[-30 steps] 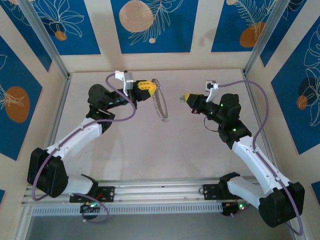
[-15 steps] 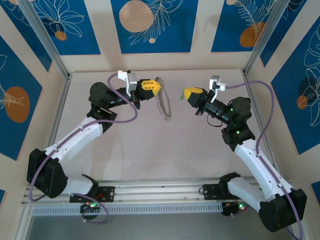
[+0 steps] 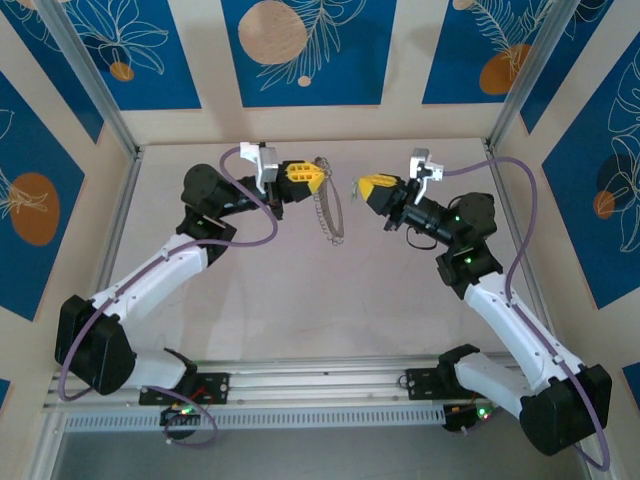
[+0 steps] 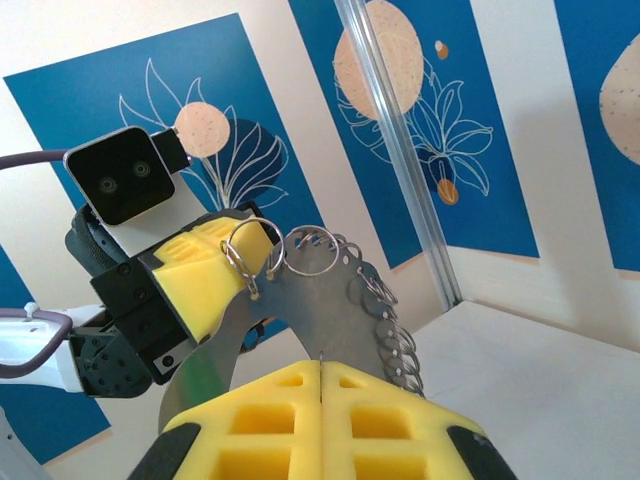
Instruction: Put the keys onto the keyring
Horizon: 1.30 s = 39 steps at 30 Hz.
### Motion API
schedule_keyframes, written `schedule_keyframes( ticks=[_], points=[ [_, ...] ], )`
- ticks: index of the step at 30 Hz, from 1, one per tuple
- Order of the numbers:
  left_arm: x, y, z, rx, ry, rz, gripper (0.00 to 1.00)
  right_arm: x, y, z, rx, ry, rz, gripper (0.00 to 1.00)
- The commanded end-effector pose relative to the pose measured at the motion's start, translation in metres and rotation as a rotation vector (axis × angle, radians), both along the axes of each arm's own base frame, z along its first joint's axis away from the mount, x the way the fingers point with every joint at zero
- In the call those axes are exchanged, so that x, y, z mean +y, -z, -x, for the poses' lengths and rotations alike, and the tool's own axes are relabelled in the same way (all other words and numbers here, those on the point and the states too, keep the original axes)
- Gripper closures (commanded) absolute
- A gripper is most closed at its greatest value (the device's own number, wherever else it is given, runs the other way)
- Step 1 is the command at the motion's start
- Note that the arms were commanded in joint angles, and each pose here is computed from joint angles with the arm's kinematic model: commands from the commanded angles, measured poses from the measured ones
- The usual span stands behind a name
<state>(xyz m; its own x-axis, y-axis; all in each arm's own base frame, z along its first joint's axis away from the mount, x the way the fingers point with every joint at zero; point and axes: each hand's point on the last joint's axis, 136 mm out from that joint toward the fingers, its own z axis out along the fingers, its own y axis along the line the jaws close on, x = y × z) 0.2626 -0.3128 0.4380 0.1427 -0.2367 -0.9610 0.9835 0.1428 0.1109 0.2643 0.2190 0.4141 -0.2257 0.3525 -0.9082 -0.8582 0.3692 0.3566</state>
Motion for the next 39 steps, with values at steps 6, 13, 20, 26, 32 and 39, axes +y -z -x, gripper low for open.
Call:
schedule_keyframes(
  ticks=[6, 13, 20, 26, 32, 39],
  points=[
    [-0.005, -0.013, 0.008, -0.072, 0.021, 0.012, 1.0, 0.009, -0.036, 0.01, -0.106, -0.028, -0.036, 1.0],
    [-0.007, -0.01, 0.006, -0.066, 0.022, 0.009, 1.0, 0.016, -0.04, 0.011, -0.116, -0.047, -0.035, 1.0],
    [-0.009, -0.01, 0.008, -0.067, 0.031, 0.008, 1.0, 0.026, -0.039, 0.007, -0.113, -0.061, -0.027, 1.0],
    [-0.01, -0.011, 0.009, -0.066, 0.035, 0.008, 1.0, 0.027, -0.037, 0.003, -0.109, -0.052, -0.024, 1.0],
    [-0.01, -0.011, 0.011, -0.067, 0.039, 0.009, 1.0, 0.027, -0.036, -0.002, -0.1, -0.039, -0.025, 1.0],
    [-0.01, -0.014, 0.013, -0.075, 0.038, 0.016, 1.0, 0.029, -0.03, -0.007, -0.08, -0.035, -0.02, 1.0]
  ],
)
